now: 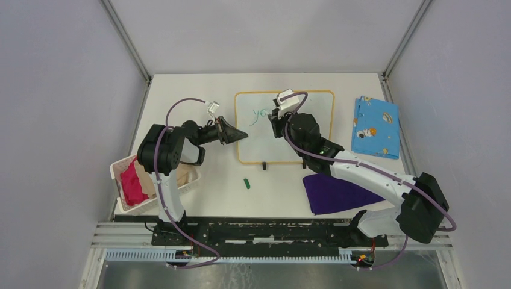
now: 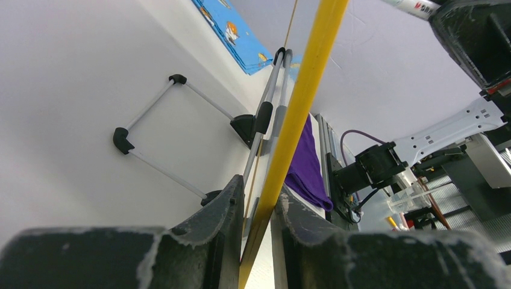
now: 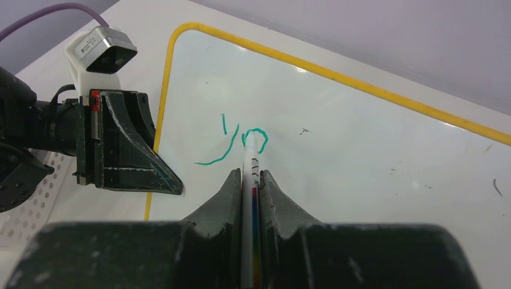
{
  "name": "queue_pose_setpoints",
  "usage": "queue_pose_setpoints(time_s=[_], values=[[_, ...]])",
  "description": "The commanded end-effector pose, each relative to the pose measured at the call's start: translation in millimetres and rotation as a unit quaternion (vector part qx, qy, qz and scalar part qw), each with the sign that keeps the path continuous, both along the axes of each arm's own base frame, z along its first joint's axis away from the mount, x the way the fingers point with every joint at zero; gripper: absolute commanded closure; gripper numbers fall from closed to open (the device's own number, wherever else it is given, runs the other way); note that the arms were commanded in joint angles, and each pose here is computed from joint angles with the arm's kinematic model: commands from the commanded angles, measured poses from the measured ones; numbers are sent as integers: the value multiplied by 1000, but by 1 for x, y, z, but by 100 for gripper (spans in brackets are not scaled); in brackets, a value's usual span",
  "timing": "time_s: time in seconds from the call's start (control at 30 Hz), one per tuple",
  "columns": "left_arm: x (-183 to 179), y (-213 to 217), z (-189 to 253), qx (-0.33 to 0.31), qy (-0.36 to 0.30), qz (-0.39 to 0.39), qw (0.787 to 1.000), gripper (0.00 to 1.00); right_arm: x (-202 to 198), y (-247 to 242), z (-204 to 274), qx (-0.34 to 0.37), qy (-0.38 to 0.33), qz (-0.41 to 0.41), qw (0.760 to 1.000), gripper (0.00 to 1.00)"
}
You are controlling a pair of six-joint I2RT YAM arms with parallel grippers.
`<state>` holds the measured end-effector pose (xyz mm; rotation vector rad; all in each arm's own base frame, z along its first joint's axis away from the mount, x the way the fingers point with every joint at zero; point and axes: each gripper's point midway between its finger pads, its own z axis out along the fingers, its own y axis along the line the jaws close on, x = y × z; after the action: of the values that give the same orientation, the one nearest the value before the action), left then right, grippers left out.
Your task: Write a sentence on the whiteboard
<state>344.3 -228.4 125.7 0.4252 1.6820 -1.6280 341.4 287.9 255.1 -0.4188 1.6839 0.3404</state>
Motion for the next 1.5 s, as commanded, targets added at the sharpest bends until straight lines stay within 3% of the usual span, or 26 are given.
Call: queue_pose_setpoints(time_s=[0.0, 1.47], values=[[-4, -2, 29, -18, -101, -9, 995, 71, 4, -10, 33, 32, -32, -17, 999, 100], [-3, -2, 29, -19, -100, -9, 995, 71, 14, -23, -19, -2, 12, -44, 999, 100]])
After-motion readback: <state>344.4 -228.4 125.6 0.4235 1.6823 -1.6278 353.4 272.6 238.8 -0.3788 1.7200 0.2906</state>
